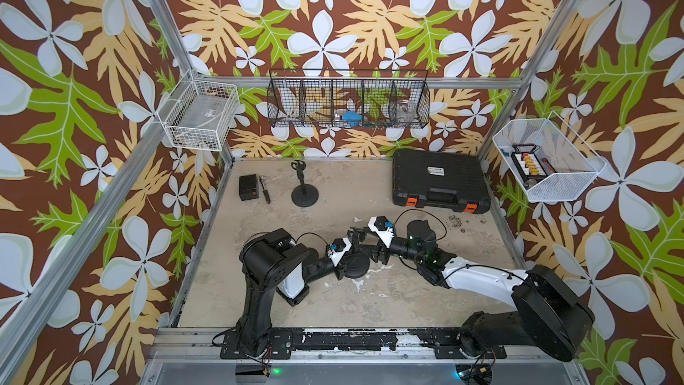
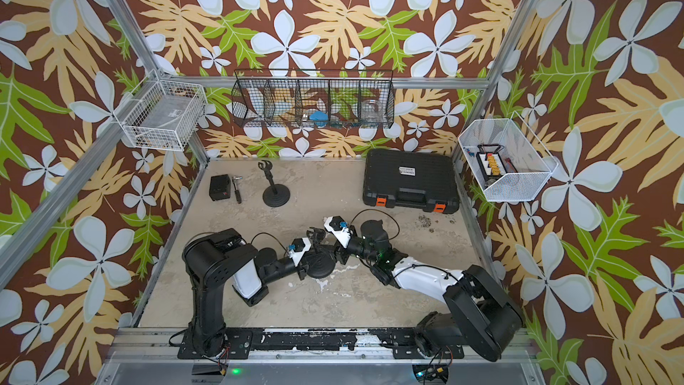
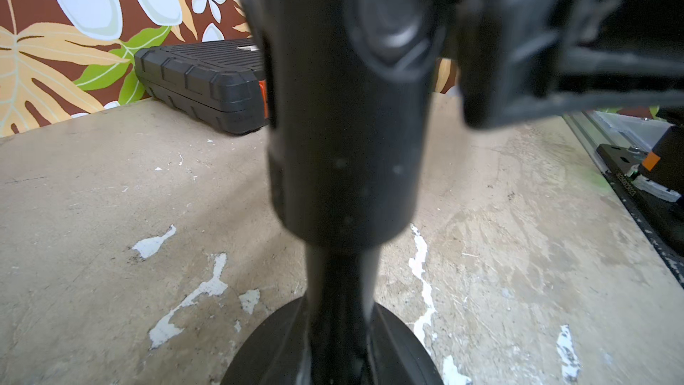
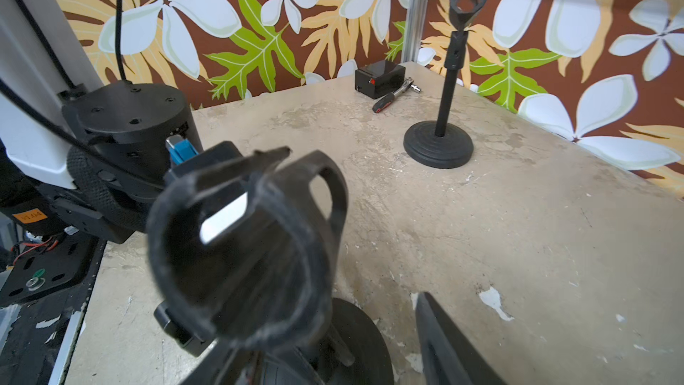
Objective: Assemble a microphone stand
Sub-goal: Screw the microphone stand pole into the microphone stand base.
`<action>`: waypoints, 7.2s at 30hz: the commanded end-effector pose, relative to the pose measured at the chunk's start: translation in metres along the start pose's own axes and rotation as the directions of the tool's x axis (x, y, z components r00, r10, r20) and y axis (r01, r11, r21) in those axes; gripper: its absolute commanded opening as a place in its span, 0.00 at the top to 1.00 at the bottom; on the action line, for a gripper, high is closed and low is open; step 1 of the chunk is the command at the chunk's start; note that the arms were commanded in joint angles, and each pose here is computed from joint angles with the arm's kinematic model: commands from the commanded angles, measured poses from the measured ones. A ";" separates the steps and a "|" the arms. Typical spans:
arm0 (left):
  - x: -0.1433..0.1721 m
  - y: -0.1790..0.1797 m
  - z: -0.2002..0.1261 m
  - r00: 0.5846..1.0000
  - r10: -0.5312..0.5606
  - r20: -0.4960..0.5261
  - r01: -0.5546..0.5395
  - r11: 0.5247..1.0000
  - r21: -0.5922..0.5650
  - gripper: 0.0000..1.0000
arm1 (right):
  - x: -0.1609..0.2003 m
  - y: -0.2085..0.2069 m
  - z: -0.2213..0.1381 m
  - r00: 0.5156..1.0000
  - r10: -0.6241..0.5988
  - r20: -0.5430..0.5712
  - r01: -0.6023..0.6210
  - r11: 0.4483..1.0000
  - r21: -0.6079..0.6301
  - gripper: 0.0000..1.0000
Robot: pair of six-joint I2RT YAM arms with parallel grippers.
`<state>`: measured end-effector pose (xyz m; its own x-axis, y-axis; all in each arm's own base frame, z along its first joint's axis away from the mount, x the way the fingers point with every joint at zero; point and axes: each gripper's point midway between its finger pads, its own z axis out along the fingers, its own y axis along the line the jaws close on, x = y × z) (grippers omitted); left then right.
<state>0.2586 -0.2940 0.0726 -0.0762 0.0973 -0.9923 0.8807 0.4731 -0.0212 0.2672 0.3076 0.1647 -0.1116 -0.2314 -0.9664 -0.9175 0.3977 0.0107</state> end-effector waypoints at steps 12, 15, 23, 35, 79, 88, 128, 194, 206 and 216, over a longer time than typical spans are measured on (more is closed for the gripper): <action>-0.043 -0.012 -0.006 0.980 0.088 0.180 -0.096 0.995 0.035 0.97 | 0.001 0.014 0.010 1.000 -0.019 0.001 0.019 0.993 -0.116 0.50; -0.043 -0.013 -0.007 0.980 0.086 0.180 -0.094 0.995 0.038 0.97 | -0.001 0.014 0.010 1.000 -0.021 0.009 0.022 0.992 -0.122 0.52; -0.040 -0.013 -0.004 0.981 0.085 0.175 -0.093 0.995 0.040 0.97 | -0.010 0.017 0.008 0.998 -0.024 0.052 0.030 0.991 -0.131 0.68; -0.054 -0.012 -0.009 0.977 0.067 0.204 -0.075 0.997 0.030 0.69 | 0.014 -0.005 0.006 0.998 0.042 0.038 -0.049 0.980 0.194 1.00; -0.045 -0.013 -0.003 0.979 0.077 0.188 -0.087 0.995 0.046 0.96 | 0.012 0.011 -0.017 1.000 -0.025 0.014 0.025 1.000 -0.013 0.41; -0.042 -0.016 -0.001 0.980 0.079 0.183 -0.092 0.994 0.062 0.96 | 0.005 0.013 0.010 0.999 -0.029 -0.013 0.028 0.992 -0.122 0.48; -0.062 -0.014 -0.006 0.972 0.064 0.228 -0.075 0.996 0.038 0.63 | 0.031 -0.006 0.007 0.993 0.102 0.059 -0.117 0.913 0.391 1.00; -0.044 -0.006 0.005 0.982 0.008 0.190 -0.014 1.000 0.028 0.71 | 0.014 -0.006 0.008 1.000 0.006 -0.010 -0.005 0.998 0.060 1.00; -0.068 -0.010 0.001 0.968 0.031 0.249 -0.044 0.998 0.046 0.73 | 0.050 -0.023 -0.003 0.984 0.176 0.008 -0.159 0.869 0.469 1.00; -0.075 -0.003 0.002 0.963 0.038 0.266 -0.041 0.999 0.008 0.73 | 0.051 -0.014 0.005 0.984 0.179 -0.015 -0.148 0.853 0.500 1.00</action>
<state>0.2687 -0.3008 0.0837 -0.1198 0.0476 -0.9917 0.8620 0.5005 -0.0801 0.2759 0.3121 0.1569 -0.1644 -0.0522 -0.9850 -0.6353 0.7695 0.0652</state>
